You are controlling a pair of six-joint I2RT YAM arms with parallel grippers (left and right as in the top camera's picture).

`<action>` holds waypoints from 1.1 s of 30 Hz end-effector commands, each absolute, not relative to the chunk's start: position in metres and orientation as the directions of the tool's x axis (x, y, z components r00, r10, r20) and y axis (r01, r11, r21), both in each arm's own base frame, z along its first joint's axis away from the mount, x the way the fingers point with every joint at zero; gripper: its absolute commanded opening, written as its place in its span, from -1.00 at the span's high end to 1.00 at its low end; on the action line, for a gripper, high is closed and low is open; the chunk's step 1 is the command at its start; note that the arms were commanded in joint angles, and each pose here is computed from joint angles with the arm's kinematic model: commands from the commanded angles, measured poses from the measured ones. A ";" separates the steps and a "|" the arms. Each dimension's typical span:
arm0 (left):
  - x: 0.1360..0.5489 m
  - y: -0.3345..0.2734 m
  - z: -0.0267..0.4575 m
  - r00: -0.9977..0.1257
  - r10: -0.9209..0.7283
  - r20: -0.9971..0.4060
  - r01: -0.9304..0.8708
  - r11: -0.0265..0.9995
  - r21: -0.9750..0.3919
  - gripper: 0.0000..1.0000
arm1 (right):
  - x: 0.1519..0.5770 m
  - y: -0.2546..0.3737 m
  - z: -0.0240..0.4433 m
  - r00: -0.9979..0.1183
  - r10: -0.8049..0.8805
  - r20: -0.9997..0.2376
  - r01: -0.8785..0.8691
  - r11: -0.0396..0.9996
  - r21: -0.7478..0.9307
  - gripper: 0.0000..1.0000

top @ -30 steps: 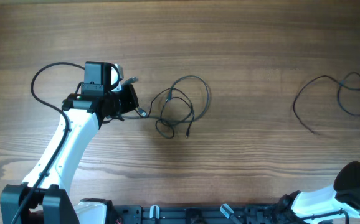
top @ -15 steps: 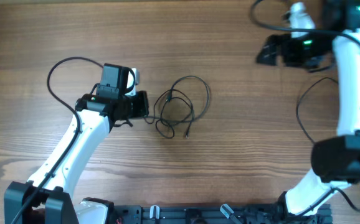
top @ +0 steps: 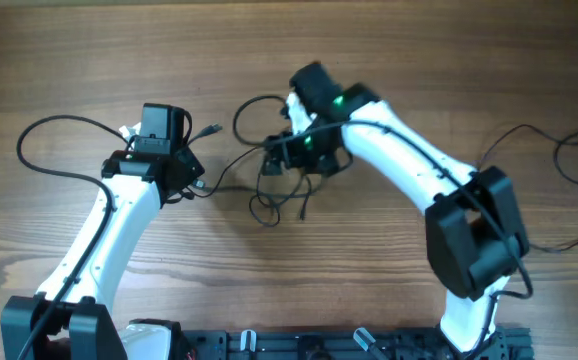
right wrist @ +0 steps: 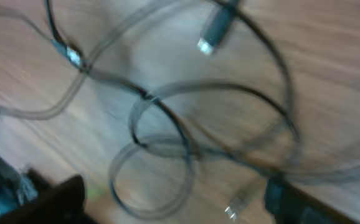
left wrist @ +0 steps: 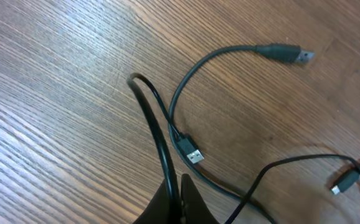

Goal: Untangle cables

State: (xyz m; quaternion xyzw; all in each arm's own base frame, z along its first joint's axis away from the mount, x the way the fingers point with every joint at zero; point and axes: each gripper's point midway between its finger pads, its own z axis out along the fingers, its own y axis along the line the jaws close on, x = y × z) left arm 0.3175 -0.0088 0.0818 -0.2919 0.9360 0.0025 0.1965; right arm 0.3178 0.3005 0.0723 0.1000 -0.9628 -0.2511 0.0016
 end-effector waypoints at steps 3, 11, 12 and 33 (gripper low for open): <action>0.316 -0.012 0.082 -0.743 -0.572 -0.348 -0.560 0.816 -0.145 0.92 | 0.321 0.321 0.037 -0.995 0.101 -0.013 0.082 0.870 0.486 -0.34; 0.315 -0.012 0.082 -0.745 -0.571 -0.345 -0.560 0.816 -0.141 0.92 | 0.345 0.320 0.029 -0.973 0.179 -0.143 0.090 0.874 0.477 0.54; 0.315 -0.012 0.082 -0.745 -0.571 -0.345 -0.560 0.816 -0.141 0.92 | 0.346 0.320 0.030 -0.973 0.180 -0.144 0.091 0.873 0.480 0.57; 0.316 -0.004 0.083 -0.738 -0.560 -0.376 -0.567 0.817 -0.105 0.92 | 0.416 0.107 0.337 -0.663 0.129 -0.738 -0.190 0.924 0.332 0.91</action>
